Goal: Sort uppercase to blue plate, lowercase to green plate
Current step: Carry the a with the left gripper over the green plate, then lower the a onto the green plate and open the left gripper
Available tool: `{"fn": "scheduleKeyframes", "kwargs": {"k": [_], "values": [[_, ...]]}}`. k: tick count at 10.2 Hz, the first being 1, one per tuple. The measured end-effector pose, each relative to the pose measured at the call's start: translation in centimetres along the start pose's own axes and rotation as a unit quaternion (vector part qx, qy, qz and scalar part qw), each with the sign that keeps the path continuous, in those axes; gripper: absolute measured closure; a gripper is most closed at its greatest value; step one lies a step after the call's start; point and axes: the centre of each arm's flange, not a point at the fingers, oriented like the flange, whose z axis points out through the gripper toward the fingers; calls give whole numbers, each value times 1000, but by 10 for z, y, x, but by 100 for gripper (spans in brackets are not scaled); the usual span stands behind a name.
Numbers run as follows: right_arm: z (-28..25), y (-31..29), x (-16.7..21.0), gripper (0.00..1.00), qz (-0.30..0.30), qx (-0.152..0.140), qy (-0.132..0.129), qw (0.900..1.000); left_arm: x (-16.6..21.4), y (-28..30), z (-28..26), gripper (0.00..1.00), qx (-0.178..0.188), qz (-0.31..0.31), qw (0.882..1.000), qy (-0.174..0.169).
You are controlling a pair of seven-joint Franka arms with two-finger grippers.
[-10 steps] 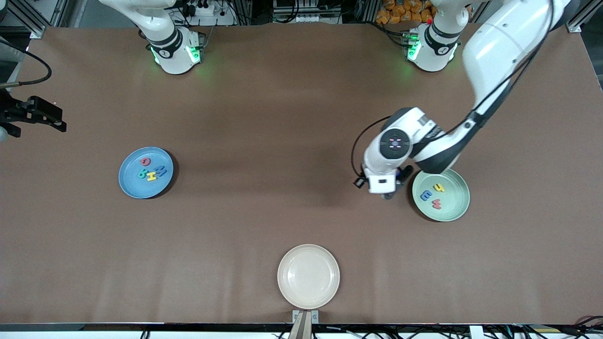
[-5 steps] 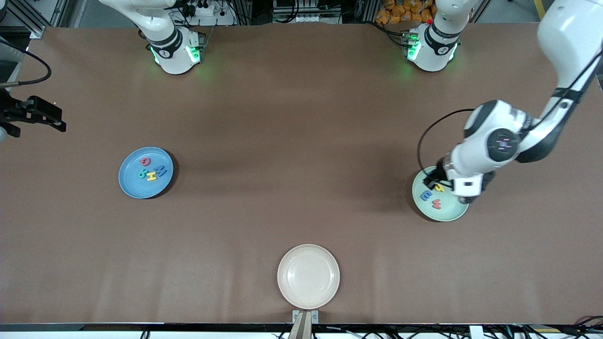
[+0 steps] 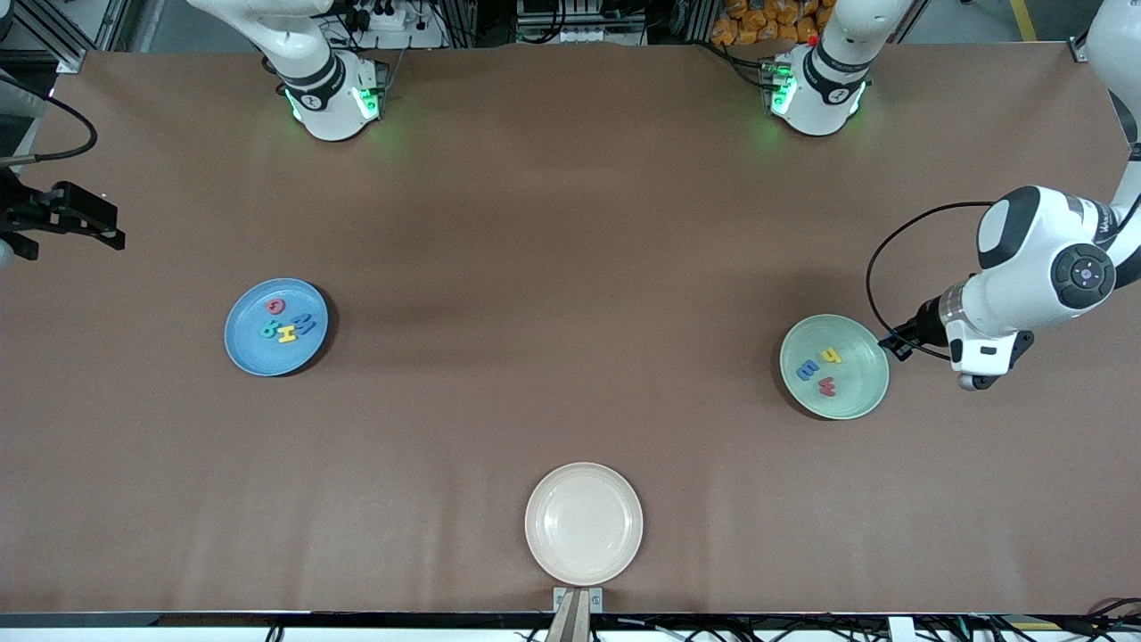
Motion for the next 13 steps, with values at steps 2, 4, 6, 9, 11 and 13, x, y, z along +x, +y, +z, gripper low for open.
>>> {"fn": "scheduleKeyframes", "kwargs": {"k": [2, 4, 6, 9, 11, 13], "values": [[0, 0, 0, 0, 0, 0, 0, 1000, -8, 10, 1, 64, -1, 11, 1000, -1], [0, 0, 0, 0, 0, 0, 0, 1000, -18, 23, 3, 64, -1, 25, 1000, -2], [0, 0, 0, 0, 0, 0, 0, 1000, -21, 28, 6, 56, -2, 31, 1000, -3], [0, 0, 0, 0, 0, 0, 0, 1000, -19, 28, 9, 10, 3, 39, 999, 5], [-1, 0, 0, 0, 0, 0, 2, 1000, -9, 21, 8, 0, 15, 46, 998, 28], [-3, 0, 0, 0, 0, 0, 3, 1000, 1, 22, -3, 0, 16, 50, 997, 51]]}}
